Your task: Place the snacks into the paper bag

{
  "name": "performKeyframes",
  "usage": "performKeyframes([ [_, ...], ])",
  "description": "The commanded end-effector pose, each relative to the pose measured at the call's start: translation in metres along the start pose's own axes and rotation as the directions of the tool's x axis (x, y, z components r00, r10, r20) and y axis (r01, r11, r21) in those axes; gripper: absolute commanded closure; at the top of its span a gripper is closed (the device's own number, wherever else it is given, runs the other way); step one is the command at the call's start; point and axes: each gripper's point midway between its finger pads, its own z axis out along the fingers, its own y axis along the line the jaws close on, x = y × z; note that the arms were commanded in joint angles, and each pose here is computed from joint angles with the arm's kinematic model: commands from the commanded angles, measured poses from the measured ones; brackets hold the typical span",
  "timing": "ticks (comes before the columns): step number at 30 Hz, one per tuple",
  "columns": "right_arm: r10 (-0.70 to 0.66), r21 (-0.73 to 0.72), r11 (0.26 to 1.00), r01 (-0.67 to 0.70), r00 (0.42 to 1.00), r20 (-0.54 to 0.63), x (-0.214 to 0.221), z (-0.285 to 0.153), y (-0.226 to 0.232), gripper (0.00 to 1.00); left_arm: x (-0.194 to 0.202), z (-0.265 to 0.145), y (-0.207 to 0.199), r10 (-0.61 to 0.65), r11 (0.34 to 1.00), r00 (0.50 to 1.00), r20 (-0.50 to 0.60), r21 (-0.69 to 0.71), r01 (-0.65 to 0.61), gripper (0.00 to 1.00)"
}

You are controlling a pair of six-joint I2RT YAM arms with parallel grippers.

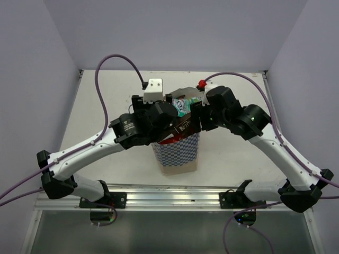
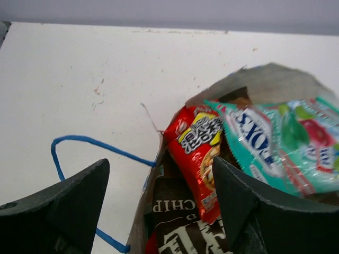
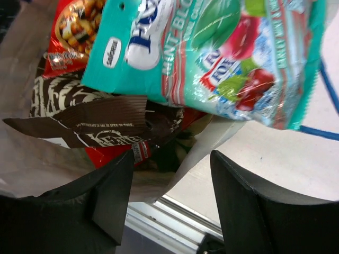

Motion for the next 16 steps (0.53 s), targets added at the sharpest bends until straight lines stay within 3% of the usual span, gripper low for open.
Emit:
performKeyframes([
  [1,0.034,0.003,0.999,-0.035,0.986,0.162,-0.039,-0.045,-0.002,0.36,-0.068,-0.035,0.015,-0.148,0.989,0.978,0.146,0.009,0.149,0.18],
  [7,0.052,0.154,0.983,-0.095,0.963,0.264,-0.049,-0.108,-0.042,0.31,-0.133,-0.083,0.051,-0.323,0.947,0.913,0.251,0.079,0.313,0.17],
  [9,0.052,0.231,0.965,-0.127,0.951,0.304,-0.046,-0.127,-0.062,0.29,-0.136,-0.086,0.079,-0.300,0.950,0.903,0.307,0.007,0.313,0.13],
  [10,0.039,0.327,0.932,-0.154,0.942,0.333,-0.040,-0.144,-0.086,0.26,-0.145,-0.095,0.099,-0.350,0.929,0.872,0.343,0.008,0.370,0.10],
  [12,0.027,0.424,0.887,-0.184,0.937,0.349,-0.031,-0.158,-0.108,0.23,-0.145,-0.100,0.130,-0.286,0.937,0.876,0.387,-0.079,0.341,0.01],
  [13,0.007,0.515,0.833,-0.199,0.937,0.350,-0.020,-0.171,-0.129,0.23,-0.140,-0.097,0.133,-0.296,0.931,0.867,0.402,-0.083,0.356,0.00],
  [14,-0.002,0.555,0.807,-0.200,0.940,0.341,-0.013,-0.174,-0.138,0.24,-0.145,-0.106,0.161,-0.337,0.911,0.840,0.425,-0.079,0.405,0.00],
  [15,-0.014,0.598,0.777,-0.196,0.945,0.327,-0.007,-0.178,-0.146,0.23,-0.142,-0.108,0.177,-0.266,0.927,0.863,0.430,-0.131,0.351,0.00],
  [16,-0.015,0.640,0.747,-0.180,0.958,0.287,0.005,-0.179,-0.154,0.16,-0.148,-0.114,0.188,-0.334,0.899,0.825,0.456,-0.110,0.424,0.00],
])
